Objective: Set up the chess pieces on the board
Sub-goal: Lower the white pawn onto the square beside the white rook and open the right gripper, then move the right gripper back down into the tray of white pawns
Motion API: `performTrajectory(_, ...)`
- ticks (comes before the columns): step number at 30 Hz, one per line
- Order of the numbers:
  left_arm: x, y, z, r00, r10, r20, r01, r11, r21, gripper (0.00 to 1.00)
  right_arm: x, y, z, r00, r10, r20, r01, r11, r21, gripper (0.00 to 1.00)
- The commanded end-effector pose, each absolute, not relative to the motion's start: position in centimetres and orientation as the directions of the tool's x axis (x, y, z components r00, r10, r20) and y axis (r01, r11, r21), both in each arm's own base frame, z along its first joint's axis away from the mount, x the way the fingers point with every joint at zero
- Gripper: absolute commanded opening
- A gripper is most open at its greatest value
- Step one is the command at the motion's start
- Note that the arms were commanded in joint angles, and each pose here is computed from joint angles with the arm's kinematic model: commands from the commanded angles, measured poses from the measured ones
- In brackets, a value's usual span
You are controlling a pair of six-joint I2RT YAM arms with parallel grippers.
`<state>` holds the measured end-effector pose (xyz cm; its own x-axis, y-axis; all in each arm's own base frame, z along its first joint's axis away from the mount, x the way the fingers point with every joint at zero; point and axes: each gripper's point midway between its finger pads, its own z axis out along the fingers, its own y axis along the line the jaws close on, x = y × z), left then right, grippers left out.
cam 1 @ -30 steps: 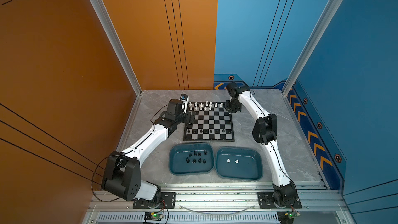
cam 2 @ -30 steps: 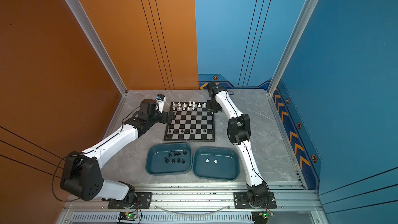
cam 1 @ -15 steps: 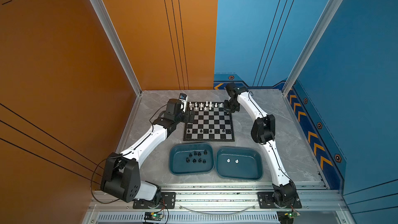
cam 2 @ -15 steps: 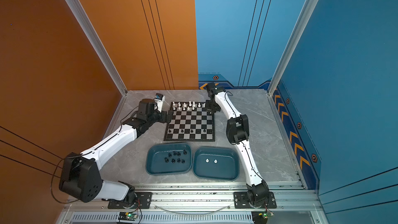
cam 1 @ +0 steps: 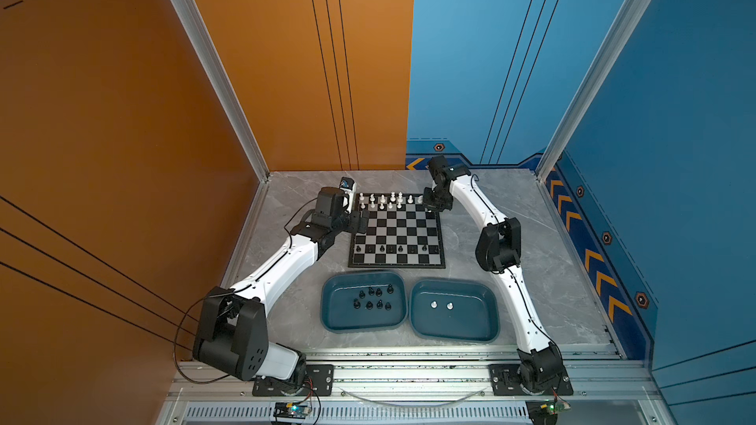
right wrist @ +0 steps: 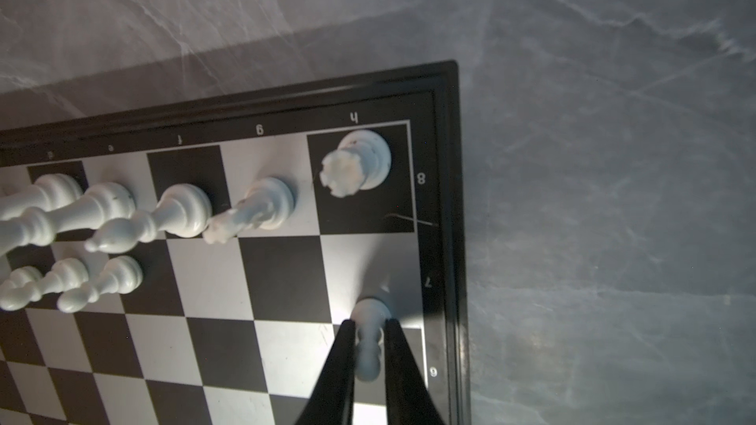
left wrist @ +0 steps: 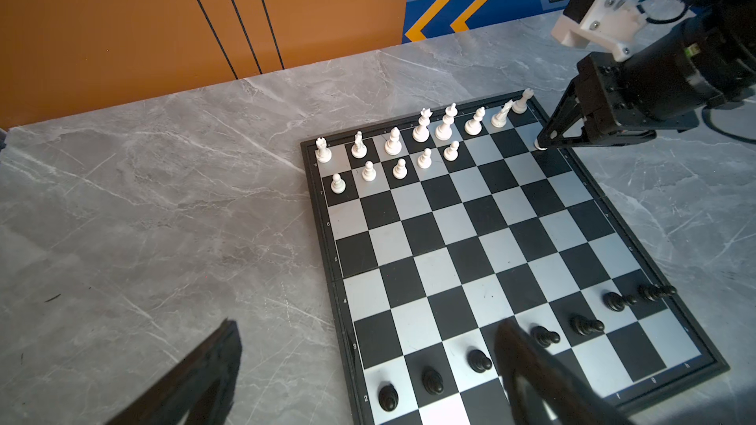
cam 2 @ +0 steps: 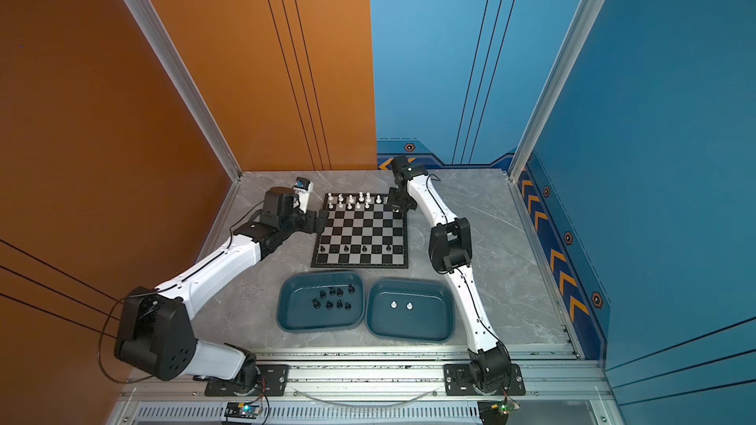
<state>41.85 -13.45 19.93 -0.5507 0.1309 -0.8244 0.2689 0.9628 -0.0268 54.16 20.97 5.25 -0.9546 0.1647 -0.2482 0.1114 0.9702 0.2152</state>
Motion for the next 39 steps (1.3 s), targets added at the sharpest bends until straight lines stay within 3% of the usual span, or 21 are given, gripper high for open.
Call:
performTrajectory(1, 42.6, -13.2, 21.0, -0.542, 0.119, -0.832, 0.255, 0.966, -0.028, 0.98, 54.8, 21.0, 4.0, -0.951, 0.188, -0.244, 0.132, 0.965, 0.227, 0.17)
performTrajectory(13, 43.2, -13.3, 21.1, -0.543, 0.115, -0.832, 0.250, 0.968, -0.030, 0.98, 55.2, 20.8, 3.4, -0.951, 0.189, -0.246, 0.131, 0.963, 0.235, 0.19)
performTrajectory(17, 43.4, -13.4, 21.1, -0.545, 0.115, -0.831, 0.251, 0.968, -0.031, 0.98, 55.4, 20.7, 3.8, -0.948, 0.187, -0.256, 0.126, 0.963, 0.238, 0.30)
performTrajectory(25, 43.5, -13.5, 21.3, -0.543, 0.124, -0.831, 0.258, 0.966, -0.025, 0.98, 55.4, 20.9, 4.9, -0.945, 0.177, -0.275, 0.112, 0.965, 0.238, 0.35)
performTrajectory(28, 43.5, -13.5, 21.4, -0.537, 0.128, -0.834, 0.260, 0.965, -0.020, 0.98, 55.7, 20.8, 5.9, -0.938, 0.181, -0.295, 0.110, 0.964, 0.243, 0.43)
performTrajectory(35, 43.5, -13.5, 22.1, -0.516, 0.137, -0.846, 0.271, 0.962, -0.010, 0.98, 57.4, 19.8, 11.5, -0.885, 0.205, -0.417, 0.094, 0.958, 0.272, 0.62)
performTrajectory(39, 43.4, -13.6, 22.7, -0.497, 0.135, -0.857, 0.282, 0.959, -0.012, 0.98, 57.7, 18.7, 15.4, -0.853, 0.236, -0.466, 0.093, 0.947, 0.308, 0.64)
